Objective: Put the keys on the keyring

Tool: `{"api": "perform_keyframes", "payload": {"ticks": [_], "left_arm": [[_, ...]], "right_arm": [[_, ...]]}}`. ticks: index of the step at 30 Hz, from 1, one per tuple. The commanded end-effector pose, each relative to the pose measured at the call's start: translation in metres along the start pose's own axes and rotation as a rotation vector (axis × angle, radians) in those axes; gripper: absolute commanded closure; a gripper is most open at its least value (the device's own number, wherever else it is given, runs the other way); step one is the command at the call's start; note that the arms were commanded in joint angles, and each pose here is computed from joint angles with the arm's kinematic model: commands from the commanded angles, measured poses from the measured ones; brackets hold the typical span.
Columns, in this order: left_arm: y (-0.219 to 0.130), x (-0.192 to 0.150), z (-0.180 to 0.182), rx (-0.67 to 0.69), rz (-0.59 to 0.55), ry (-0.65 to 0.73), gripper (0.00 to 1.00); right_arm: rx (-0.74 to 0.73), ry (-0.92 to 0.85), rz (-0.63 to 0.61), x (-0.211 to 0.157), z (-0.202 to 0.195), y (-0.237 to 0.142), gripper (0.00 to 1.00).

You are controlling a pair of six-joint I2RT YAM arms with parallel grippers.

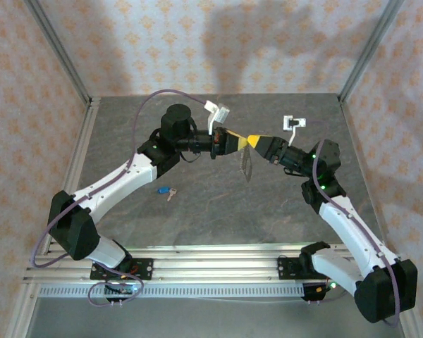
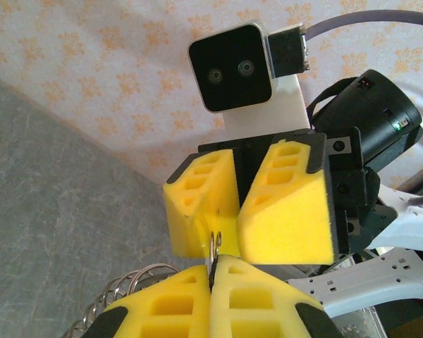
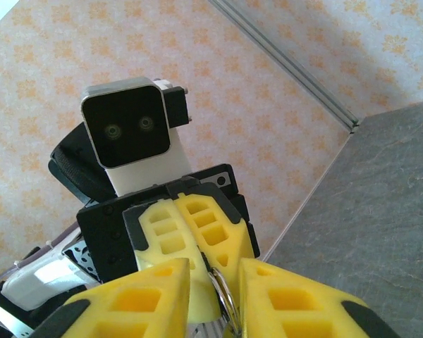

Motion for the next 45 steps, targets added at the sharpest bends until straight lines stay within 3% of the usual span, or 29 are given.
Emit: {"api": "perform_keyframes", "payload": {"ticks": [1, 13, 21, 28, 29, 33, 35, 39, 45], "left_arm": [[-0.003, 0.017, -0.010, -0.045, -0.043, 0.061, 1.00], [-0.005, 0.016, -0.011, -0.037, -0.042, 0.068, 1.00], [-0.004, 0.016, -0.009, -0.035, -0.047, 0.061, 1.00], [-0.009, 0.019, -0.007, 0.026, -0.098, 0.046, 1.00], [-0.011, 0.020, -0.006, 0.053, -0.123, 0.041, 0.98], [-0.030, 0.026, 0.000, 0.235, -0.282, -0.023, 0.55], [-0.039, 0.025, 0.001, 0.269, -0.367, -0.075, 0.43], [-0.047, 0.022, -0.001, 0.237, -0.448, -0.125, 0.39], [-0.041, 0.014, 0.000, 0.189, -0.445, -0.153, 0.48]], "right_arm": [[0.047, -0.047, 0.004, -0.002, 0.008, -0.001, 0.80], [0.018, -0.050, 0.012, -0.007, 0.005, -0.004, 0.81], [0.013, -0.055, 0.022, -0.010, 0.005, -0.006, 1.00], [-0.010, -0.067, 0.000, -0.011, 0.005, -0.009, 1.00], [-0.015, -0.067, -0.014, -0.010, 0.005, -0.010, 1.00], [-0.026, -0.055, -0.098, -0.005, 0.005, -0.013, 1.00], [-0.019, -0.051, -0.139, -0.003, 0.006, -0.014, 1.00], [0.002, -0.058, -0.178, 0.000, 0.010, -0.012, 1.00], [0.030, -0.054, -0.208, 0.003, 0.013, -0.002, 1.00]]}}
Point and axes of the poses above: each hand's point on the last joint's axis, 136 mm out from that joint toward the fingers, its own y axis out along the fingers, its own z axis along the line the jaws close on, x = y × z, the point moved 8 cm from there along -y, back along the fingers, and after that the axes turned 4 degrees about -y, right-handed, at the moved point
